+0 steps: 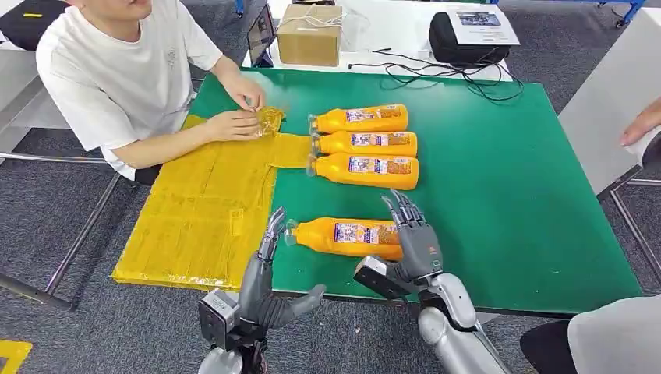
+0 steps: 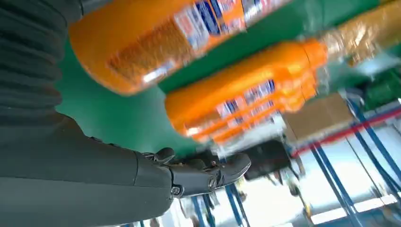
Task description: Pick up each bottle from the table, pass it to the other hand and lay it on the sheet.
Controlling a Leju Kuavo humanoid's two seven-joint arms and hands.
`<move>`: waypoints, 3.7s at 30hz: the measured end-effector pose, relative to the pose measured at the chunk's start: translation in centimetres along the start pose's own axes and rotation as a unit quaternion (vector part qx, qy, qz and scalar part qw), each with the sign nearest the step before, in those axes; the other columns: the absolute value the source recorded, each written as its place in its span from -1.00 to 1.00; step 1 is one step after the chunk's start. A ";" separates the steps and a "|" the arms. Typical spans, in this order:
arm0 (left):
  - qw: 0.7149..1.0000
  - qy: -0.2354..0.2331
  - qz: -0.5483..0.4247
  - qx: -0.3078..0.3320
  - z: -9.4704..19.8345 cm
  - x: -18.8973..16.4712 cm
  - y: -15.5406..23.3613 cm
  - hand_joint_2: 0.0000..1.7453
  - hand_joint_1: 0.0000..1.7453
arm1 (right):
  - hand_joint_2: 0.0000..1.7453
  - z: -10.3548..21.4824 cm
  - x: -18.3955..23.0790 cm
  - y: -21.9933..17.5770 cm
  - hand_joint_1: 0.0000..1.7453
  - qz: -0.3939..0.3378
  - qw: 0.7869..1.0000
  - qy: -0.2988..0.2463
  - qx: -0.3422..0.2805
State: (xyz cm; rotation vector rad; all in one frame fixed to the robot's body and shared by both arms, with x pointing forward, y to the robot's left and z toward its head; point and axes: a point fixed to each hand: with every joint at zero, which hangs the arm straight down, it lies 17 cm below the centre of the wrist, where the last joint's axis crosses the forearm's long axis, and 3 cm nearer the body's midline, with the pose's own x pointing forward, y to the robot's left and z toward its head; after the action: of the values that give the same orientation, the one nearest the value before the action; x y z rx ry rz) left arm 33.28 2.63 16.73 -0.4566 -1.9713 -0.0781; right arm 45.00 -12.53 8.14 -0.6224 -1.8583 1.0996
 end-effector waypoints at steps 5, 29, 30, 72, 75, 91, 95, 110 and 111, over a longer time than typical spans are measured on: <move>1.000 0.000 0.005 -0.015 -0.2 -0.1 -0.9 1.00 -1.00 | 1.00 -0.8 -0.5 1.1 -1.00 0.000 1.000 0.002 0.015; 0.999 0.013 -0.015 -0.025 0.1 -0.7 -1.4 1.00 -1.00 | 1.00 -1.8 -5.4 5.0 -1.00 0.061 0.981 0.145 0.113; 0.999 0.015 -0.014 -0.025 0.1 -0.8 -1.4 1.00 -1.00 | 1.00 -2.0 -5.8 5.0 -1.00 0.073 0.978 0.152 0.119; 0.999 0.021 0.038 -0.002 2.2 -1.6 -0.2 1.00 -1.00 | 1.00 3.5 -1.2 10.8 1.00 -0.412 0.890 0.140 0.133; 0.999 0.023 0.026 -0.005 2.9 -1.8 -0.4 1.00 -1.00 | 1.00 4.6 -0.3 10.9 1.00 -0.471 0.864 0.146 0.105; 0.972 0.144 0.160 0.099 4.5 -5.8 3.2 1.00 -1.00 | 1.00 5.9 3.4 9.5 1.00 -0.546 0.823 0.150 0.034; 0.976 0.120 0.157 0.094 3.8 -4.5 3.2 1.00 -1.00 | 1.00 5.9 7.4 9.9 1.00 -0.519 0.845 0.113 0.069; 0.982 0.078 0.153 0.072 1.1 -2.2 2.5 1.00 -1.00 | 1.00 6.1 15.6 11.3 1.00 -0.421 0.896 -0.004 0.143; 0.983 0.077 0.154 0.070 0.8 -2.1 2.4 1.00 -1.00 | 1.00 6.1 16.1 11.4 1.00 -0.414 0.898 -0.011 0.146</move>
State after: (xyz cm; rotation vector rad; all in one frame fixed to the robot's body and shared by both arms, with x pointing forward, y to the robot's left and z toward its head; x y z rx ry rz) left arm 34.19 4.49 14.13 -0.6385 -1.7220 0.2153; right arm 31.55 2.44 3.57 0.3533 -1.6543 0.7633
